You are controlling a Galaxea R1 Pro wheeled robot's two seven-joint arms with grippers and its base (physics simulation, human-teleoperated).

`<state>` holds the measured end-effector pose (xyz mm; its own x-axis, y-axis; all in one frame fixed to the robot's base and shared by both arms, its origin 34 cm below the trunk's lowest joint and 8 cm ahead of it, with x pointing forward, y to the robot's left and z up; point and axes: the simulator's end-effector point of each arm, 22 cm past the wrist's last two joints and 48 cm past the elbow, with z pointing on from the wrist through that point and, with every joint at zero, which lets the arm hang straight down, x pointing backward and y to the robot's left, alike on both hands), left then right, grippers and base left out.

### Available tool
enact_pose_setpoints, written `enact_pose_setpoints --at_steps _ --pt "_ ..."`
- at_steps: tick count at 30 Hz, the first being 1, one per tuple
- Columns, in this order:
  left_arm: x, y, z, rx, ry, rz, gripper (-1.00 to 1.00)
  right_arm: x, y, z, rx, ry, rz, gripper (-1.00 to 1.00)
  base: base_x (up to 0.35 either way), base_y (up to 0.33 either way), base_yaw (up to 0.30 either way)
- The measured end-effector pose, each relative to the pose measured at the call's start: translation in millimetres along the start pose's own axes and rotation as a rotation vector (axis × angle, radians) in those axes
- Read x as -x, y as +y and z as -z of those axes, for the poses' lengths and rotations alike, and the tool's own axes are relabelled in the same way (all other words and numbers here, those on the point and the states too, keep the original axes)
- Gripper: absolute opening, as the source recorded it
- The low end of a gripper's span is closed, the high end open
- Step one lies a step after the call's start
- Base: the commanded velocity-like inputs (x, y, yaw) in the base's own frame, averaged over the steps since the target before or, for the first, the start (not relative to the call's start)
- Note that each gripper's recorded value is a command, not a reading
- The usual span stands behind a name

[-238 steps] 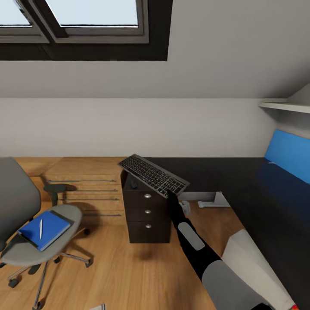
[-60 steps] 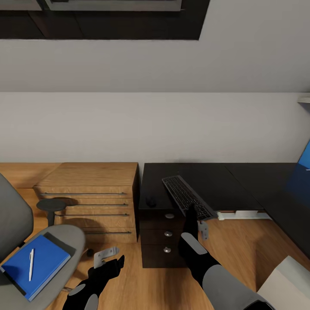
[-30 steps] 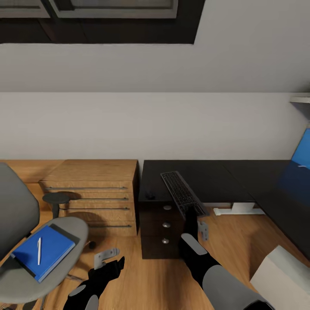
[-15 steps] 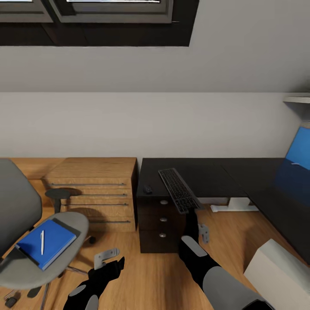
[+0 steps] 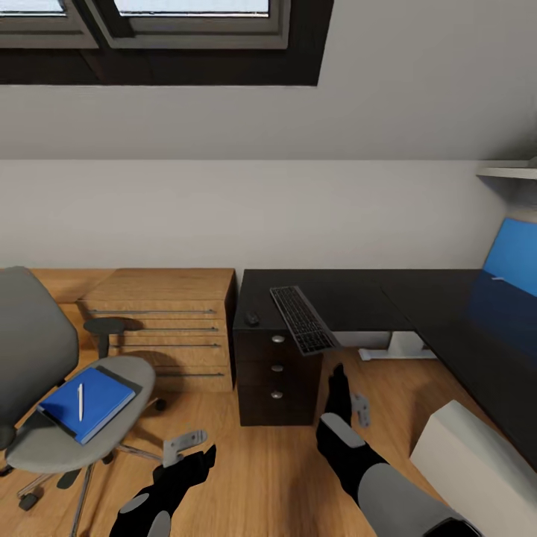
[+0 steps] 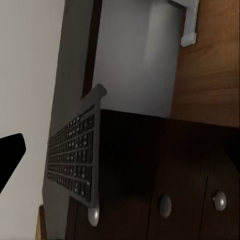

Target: In the bedroom, organize the workspace by keeping the computer under the desk, ensuring the monitor is on the desk, placing the keyboard on the desk next to the monitor, placing the mouse on the desk next to the keyboard, moving the folder from the swivel chair onto the desk next to the mouse, stacking the notebook on top of the folder with the pen on top of the notebook, and positioning the swivel chair next to the desk.

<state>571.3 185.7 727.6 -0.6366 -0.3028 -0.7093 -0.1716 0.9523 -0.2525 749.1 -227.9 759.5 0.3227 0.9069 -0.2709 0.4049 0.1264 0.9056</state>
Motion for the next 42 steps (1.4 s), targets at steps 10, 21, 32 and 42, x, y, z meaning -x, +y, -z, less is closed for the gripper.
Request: enact_pose_setpoints --at_steps 10,21,32,42 --pt "-6.0 -0.5 1.5 0.007 0.025 -0.005 1.00 4.6 -64.1 6.9 -0.105 0.051 0.155 1.00 -0.012 -0.004 0.000" --pt "-99.5 23.3 -5.7 0.078 0.243 -0.031 1.00 15.5 -117.4 33.7 -0.085 0.160 0.603 1.00 0.000 0.000 0.000" --pt "-179.9 70.3 0.7 0.194 0.253 -0.012 1.00 17.9 -168.0 84.9 0.023 0.308 0.952 1.00 0.000 0.000 0.000" --pt "-183.9 81.0 13.9 0.225 0.237 -0.011 1.00 39.2 -183.4 101.6 0.017 0.340 1.024 1.00 0.000 0.000 0.000"
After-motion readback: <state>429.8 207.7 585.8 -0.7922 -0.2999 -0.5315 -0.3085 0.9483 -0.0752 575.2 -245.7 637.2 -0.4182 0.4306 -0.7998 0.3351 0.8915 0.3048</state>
